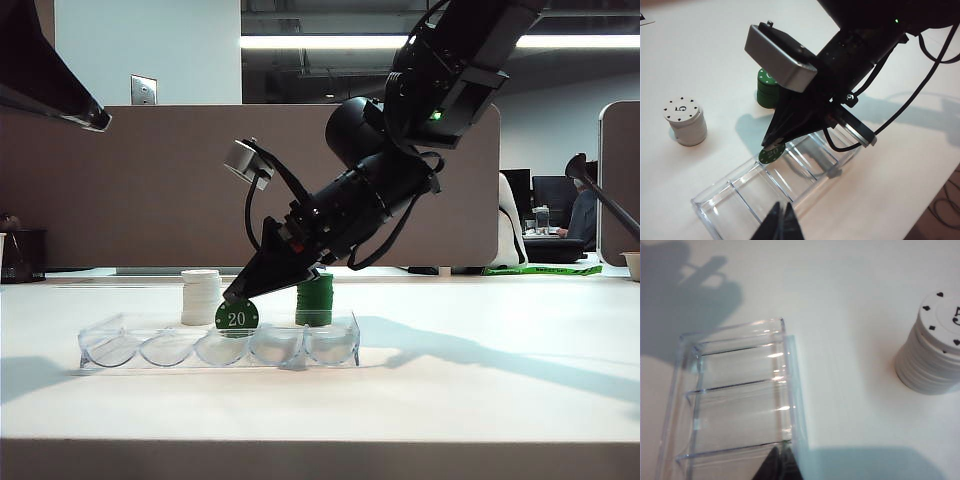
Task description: Pick up the chip in the box and place it on the pile of chips with the same color.
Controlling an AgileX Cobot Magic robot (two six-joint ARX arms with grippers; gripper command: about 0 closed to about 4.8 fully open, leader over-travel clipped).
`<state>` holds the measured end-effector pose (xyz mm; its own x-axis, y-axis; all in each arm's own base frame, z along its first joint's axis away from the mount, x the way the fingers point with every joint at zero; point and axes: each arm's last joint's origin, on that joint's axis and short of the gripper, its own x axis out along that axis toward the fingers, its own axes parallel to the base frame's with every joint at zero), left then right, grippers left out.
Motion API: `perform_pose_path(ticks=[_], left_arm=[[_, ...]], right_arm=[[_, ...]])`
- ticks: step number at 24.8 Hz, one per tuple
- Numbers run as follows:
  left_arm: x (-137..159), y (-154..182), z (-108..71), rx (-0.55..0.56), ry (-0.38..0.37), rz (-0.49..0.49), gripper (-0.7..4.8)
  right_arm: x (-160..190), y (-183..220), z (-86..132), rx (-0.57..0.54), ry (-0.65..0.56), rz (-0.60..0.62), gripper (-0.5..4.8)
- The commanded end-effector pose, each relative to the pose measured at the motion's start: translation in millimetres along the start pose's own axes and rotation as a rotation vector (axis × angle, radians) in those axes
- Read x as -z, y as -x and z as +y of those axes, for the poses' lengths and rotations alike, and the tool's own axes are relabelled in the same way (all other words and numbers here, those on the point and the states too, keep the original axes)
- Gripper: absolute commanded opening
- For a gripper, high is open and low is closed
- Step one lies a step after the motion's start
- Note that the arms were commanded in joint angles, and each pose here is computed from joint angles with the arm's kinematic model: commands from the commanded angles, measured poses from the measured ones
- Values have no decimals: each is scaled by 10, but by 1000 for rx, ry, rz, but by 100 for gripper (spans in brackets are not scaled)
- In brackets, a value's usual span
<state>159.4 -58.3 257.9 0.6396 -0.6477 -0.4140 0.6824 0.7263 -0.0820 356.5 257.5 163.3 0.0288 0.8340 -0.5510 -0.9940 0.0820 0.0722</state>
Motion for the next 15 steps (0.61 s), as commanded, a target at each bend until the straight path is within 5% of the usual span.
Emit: perform_pose_path(ticks=[1, 6, 11, 15], left_arm=[[-21, 7, -4, 3, -5, -12, -6], [-24, 7, -3, 2, 11, -16, -6], [-30, 7, -3, 2, 15, -21, -6], [-69, 9, 12, -35, 40, -56, -6]], right_arm=[[-115, 80, 32, -4, -3, -32, -1], [-367, 293, 111, 11, -3, -95, -1], [-619, 561, 121, 61, -171, -203, -1], [-619, 804, -105, 128, -420, -330, -1]])
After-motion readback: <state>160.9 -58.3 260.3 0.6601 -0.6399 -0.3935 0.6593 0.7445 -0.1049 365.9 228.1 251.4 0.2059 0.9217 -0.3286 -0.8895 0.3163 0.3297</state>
